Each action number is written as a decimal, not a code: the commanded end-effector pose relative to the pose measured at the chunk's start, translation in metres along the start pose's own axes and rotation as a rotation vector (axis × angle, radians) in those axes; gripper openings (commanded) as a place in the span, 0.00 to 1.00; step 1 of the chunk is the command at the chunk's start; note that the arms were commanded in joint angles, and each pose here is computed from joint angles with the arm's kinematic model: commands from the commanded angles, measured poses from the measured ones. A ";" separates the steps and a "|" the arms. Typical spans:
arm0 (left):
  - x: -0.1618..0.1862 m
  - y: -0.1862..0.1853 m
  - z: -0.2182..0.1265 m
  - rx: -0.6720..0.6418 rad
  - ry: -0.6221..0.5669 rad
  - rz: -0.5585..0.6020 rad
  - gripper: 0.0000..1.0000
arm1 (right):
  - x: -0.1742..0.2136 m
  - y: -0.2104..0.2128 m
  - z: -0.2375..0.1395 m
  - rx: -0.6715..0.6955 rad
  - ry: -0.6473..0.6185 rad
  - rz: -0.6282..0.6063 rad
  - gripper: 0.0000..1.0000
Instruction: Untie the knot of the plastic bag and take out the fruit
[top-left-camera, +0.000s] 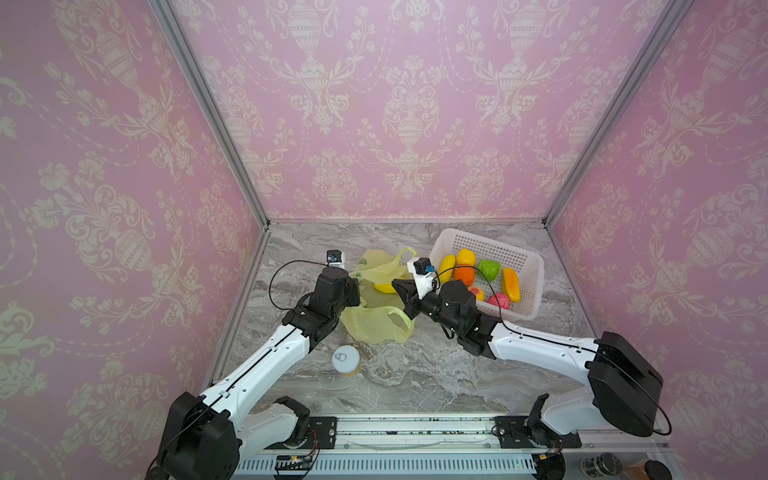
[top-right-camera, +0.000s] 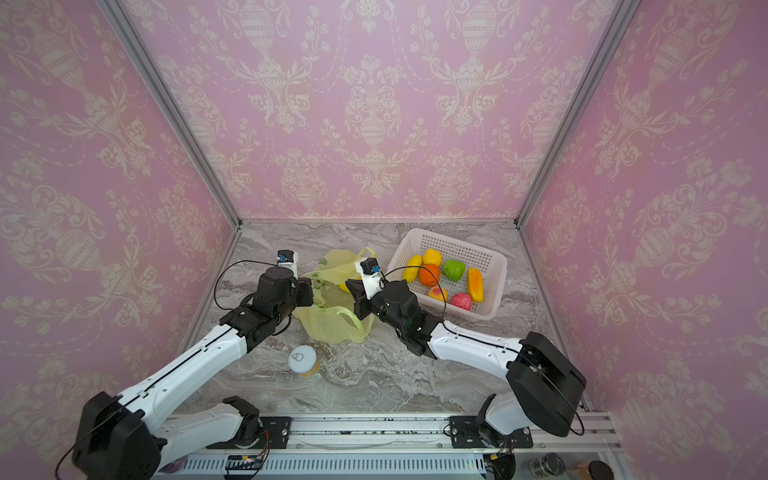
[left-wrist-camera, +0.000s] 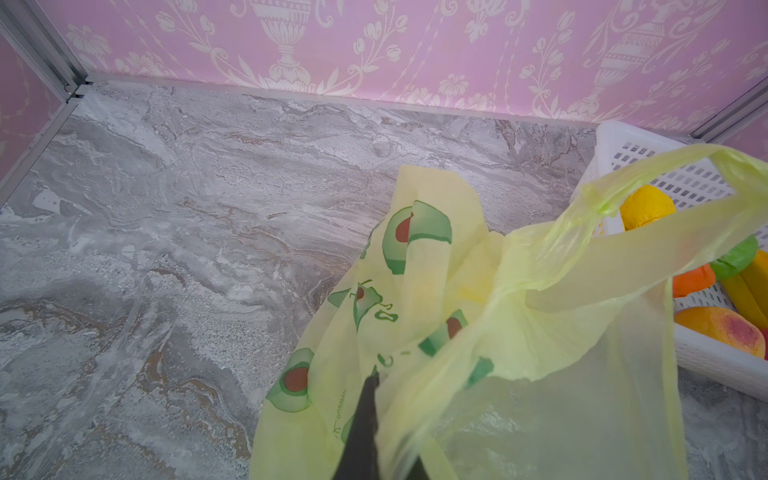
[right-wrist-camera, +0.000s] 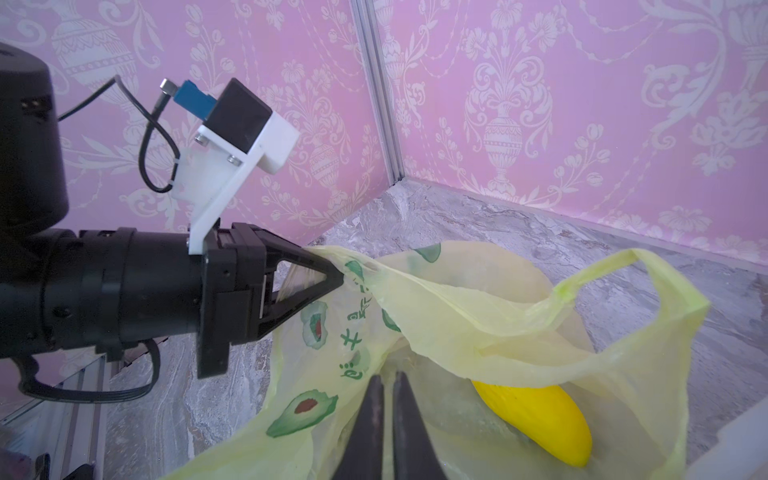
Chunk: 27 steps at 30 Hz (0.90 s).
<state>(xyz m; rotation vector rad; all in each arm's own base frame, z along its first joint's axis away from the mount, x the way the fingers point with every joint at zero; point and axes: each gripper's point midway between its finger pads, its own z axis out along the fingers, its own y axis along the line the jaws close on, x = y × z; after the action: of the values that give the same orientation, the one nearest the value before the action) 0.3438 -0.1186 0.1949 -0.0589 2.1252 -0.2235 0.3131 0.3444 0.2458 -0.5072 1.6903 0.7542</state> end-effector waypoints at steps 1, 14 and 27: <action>-0.015 -0.008 -0.002 0.039 -0.037 -0.001 0.00 | 0.004 -0.014 0.012 0.074 0.013 0.008 0.23; -0.086 -0.081 -0.025 0.306 0.037 -0.045 0.00 | 0.111 -0.010 0.028 0.304 0.098 -0.010 0.42; -0.060 -0.101 -0.031 0.395 0.216 -0.035 0.00 | 0.117 -0.027 0.060 0.504 0.315 -0.180 0.90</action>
<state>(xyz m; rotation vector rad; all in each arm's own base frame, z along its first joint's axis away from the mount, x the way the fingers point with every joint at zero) 0.3572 -0.1979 0.2934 0.1450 2.1882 -0.6319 0.3372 0.3809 0.1376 -0.3522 1.9449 0.2441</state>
